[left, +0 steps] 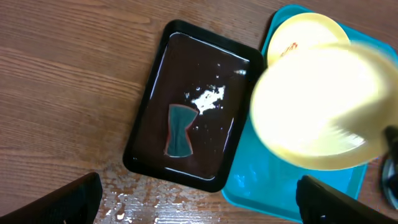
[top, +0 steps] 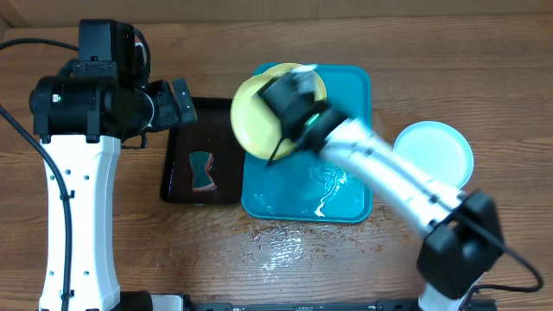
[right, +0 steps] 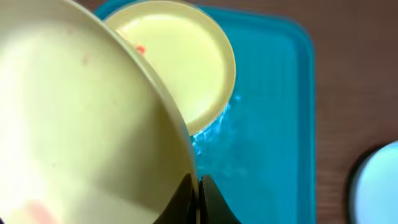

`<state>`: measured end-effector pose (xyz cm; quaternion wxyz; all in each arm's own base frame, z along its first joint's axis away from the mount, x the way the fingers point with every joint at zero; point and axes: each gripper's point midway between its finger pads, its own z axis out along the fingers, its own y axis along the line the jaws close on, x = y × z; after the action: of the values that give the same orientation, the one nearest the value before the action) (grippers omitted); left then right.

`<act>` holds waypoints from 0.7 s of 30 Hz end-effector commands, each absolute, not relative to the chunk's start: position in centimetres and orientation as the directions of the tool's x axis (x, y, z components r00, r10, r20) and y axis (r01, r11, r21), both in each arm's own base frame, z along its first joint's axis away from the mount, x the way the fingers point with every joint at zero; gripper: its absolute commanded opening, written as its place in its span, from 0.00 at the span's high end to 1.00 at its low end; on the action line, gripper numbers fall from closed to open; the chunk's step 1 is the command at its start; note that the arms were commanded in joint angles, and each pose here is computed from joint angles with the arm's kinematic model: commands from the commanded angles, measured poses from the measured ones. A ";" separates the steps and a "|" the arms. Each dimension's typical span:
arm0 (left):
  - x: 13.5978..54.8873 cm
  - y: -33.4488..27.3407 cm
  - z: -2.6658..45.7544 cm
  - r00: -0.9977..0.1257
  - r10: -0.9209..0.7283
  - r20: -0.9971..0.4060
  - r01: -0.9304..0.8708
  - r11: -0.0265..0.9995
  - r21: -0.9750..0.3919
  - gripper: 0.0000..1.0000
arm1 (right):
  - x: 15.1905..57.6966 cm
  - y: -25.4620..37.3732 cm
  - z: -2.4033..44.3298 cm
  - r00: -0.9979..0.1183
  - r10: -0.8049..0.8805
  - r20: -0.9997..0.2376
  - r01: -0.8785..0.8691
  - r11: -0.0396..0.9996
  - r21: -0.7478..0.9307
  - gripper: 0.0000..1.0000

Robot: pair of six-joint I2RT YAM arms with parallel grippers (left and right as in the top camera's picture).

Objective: Clean dirty plates on tray and stack at the side
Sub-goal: 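Carry the yellow plate right and stack it on the pale blue plate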

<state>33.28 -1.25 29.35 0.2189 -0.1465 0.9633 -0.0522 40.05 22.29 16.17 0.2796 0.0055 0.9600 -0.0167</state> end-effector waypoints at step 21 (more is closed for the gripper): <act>33.4 -1.2 29.5 -0.865 -0.283 -0.414 -0.242 0.959 -0.150 0.00 | 30.6 -10.0 6.6 -0.641 0.766 0.043 0.766 0.637 0.082 0.96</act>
<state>33.28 -1.25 29.35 0.2189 -0.1465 0.9633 -0.0522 31.77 -9.64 7.51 -0.0001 0.4136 0.9098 0.0356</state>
